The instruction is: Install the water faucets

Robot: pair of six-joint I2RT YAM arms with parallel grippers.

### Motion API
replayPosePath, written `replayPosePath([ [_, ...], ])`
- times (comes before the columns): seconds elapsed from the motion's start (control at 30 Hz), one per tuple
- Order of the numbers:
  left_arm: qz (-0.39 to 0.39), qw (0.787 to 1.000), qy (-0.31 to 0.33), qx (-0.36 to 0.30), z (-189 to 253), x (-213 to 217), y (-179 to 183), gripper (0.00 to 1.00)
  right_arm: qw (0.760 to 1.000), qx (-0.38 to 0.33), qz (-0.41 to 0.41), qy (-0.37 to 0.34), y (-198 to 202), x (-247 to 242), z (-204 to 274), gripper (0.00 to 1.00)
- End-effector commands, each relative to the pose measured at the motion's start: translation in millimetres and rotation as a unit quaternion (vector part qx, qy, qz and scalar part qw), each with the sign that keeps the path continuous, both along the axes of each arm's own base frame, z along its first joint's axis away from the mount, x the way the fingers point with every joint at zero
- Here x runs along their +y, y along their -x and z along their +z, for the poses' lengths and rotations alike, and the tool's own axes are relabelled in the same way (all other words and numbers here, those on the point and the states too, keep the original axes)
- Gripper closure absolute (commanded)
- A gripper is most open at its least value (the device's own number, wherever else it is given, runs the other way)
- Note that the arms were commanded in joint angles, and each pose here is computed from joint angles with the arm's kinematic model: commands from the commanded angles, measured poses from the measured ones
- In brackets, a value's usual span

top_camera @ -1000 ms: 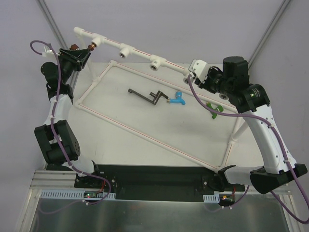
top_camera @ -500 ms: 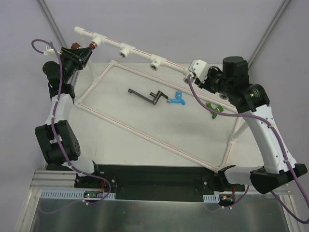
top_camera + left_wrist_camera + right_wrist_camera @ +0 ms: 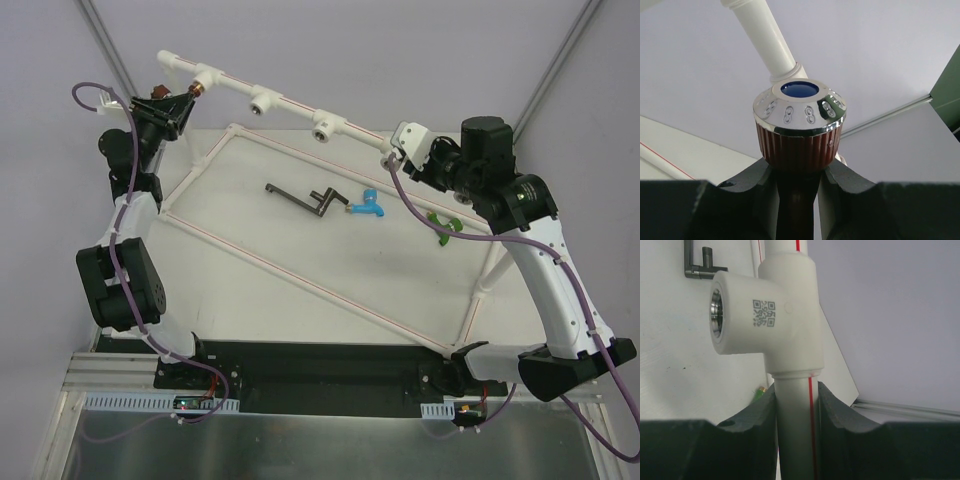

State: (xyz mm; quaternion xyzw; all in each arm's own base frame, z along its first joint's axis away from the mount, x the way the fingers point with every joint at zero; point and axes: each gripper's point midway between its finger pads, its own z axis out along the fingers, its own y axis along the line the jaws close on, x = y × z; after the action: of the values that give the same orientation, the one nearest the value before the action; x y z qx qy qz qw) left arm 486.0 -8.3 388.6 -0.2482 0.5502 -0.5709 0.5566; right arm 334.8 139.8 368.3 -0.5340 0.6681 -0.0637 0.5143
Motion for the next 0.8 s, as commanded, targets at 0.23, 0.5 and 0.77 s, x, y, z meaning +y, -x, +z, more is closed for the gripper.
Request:
replayPosePath([
  [0.23, -0.023, 0.998, -0.039, -0.044, 20.5, -35.8, 4.3, 1.0, 0.999, 0.036, -0.014, -0.014, 15.5, 1.6, -11.7, 0.98],
  [0.5, -0.001, 0.994, -0.094, -0.053, 33.8, -38.8, 14.2, 1.0, 0.999, 0.038, -0.011, -0.014, 15.5, 3.4, -13.4, 0.98],
  [0.77, -0.008, 0.995, -0.092, -0.041, 28.1, -42.3, 9.1, 1.0, 0.999, 0.036, -0.008, -0.013, 16.8, 4.5, -12.3, 0.98],
])
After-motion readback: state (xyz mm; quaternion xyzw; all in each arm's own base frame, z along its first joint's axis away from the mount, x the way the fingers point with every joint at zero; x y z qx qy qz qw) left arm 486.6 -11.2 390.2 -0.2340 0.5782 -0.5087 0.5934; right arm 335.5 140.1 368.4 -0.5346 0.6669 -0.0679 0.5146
